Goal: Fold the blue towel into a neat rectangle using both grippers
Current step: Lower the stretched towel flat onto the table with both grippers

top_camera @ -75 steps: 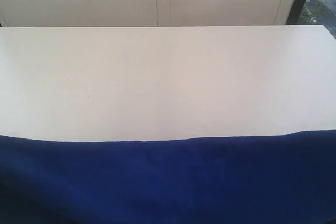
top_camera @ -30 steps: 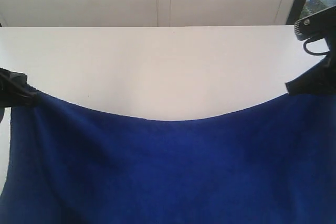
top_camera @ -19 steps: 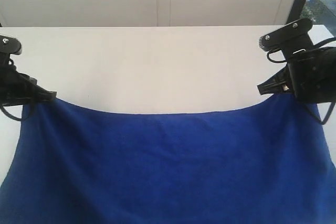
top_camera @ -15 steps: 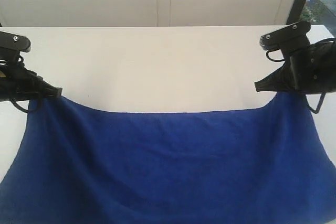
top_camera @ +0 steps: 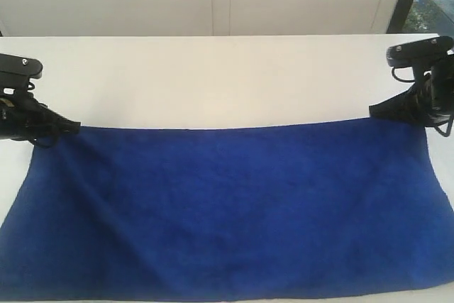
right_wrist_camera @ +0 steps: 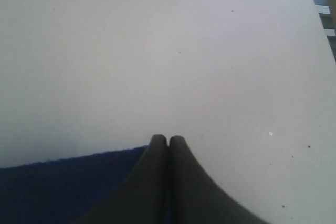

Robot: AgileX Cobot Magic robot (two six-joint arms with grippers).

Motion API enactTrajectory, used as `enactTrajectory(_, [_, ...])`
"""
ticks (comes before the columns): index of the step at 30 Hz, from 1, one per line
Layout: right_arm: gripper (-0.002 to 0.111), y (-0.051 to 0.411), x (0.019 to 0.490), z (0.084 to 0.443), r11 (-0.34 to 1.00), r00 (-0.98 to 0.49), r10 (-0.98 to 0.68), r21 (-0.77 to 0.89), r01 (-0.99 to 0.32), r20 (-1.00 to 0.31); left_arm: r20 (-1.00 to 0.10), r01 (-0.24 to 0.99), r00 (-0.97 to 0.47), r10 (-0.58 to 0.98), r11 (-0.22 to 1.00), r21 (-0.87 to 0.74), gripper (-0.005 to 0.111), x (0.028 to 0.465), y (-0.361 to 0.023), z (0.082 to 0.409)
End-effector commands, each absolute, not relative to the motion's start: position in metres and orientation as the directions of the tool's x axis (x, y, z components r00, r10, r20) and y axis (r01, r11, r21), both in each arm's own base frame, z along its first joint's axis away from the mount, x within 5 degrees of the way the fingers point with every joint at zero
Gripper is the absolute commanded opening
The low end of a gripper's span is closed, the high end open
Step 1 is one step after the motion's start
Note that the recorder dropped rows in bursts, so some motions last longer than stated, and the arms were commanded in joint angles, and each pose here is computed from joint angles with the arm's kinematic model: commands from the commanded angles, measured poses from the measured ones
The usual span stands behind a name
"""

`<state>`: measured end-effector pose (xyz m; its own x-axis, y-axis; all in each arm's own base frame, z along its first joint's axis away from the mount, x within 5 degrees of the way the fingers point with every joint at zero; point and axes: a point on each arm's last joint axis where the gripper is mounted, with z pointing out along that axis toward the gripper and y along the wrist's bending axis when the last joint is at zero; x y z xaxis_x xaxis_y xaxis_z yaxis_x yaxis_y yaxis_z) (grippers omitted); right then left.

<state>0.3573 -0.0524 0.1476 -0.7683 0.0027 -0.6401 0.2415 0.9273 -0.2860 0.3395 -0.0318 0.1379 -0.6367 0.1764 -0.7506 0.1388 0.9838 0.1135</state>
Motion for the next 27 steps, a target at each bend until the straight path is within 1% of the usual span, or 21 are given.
enactTrajectory(1, [0.000, -0.056, 0.365, 0.142, 0.928, -0.769, 0.012, -0.280, 0.247, -0.639, -0.777, 0.116, -0.609, 0.160, 0.987, 0.112, 0.000, 0.345, -0.030, 0.141])
enactTrajectory(7, [0.000, -0.059, 0.374, 0.139, 0.915, -0.769, 0.014, -0.302, 0.267, -0.639, -0.806, 0.130, -0.555, 0.207, 0.978, 0.162, 0.000, 0.352, -0.030, 0.145])
enactTrajectory(14, [0.000, -0.060, 0.381, 0.130, 0.912, -0.767, 0.045, -0.287, 0.293, -0.641, -0.783, 0.141, -0.585, 0.211, 0.977, 0.158, 0.000, 0.365, -0.032, 0.132])
enactTrajectory(21, [0.000, -0.058, 0.388, 0.122, 0.922, -0.770, 0.046, -0.269, 0.278, -0.636, -0.786, 0.137, -0.582, 0.207, 0.978, 0.156, 0.000, 0.367, -0.032, 0.133])
enactTrajectory(22, [0.001, -0.058, 0.388, 0.122, 0.922, -0.770, 0.047, -0.268, 0.278, -0.637, -0.785, 0.138, -0.583, 0.207, 0.978, 0.155, 0.000, 0.367, -0.032, 0.132])
enactTrajectory(24, [0.006, -0.059, 0.387, 0.123, 0.920, -0.770, 0.047, -0.272, 0.281, -0.636, -0.785, 0.138, -0.583, 0.207, 0.978, 0.155, 0.002, 0.367, -0.032, 0.132])
enactTrajectory(26, [0.015, -0.059, 0.387, 0.123, 0.919, -0.770, 0.047, -0.274, 0.283, -0.636, -0.785, 0.138, -0.583, 0.207, 0.978, 0.155, 0.009, 0.367, -0.032, 0.132])
enactTrajectory(27, [0.020, -0.059, 0.387, 0.123, 0.919, -0.770, 0.047, -0.275, 0.284, -0.636, -0.785, 0.138, -0.583, 0.207, 0.978, 0.155, 0.015, 0.367, -0.032, 0.132])
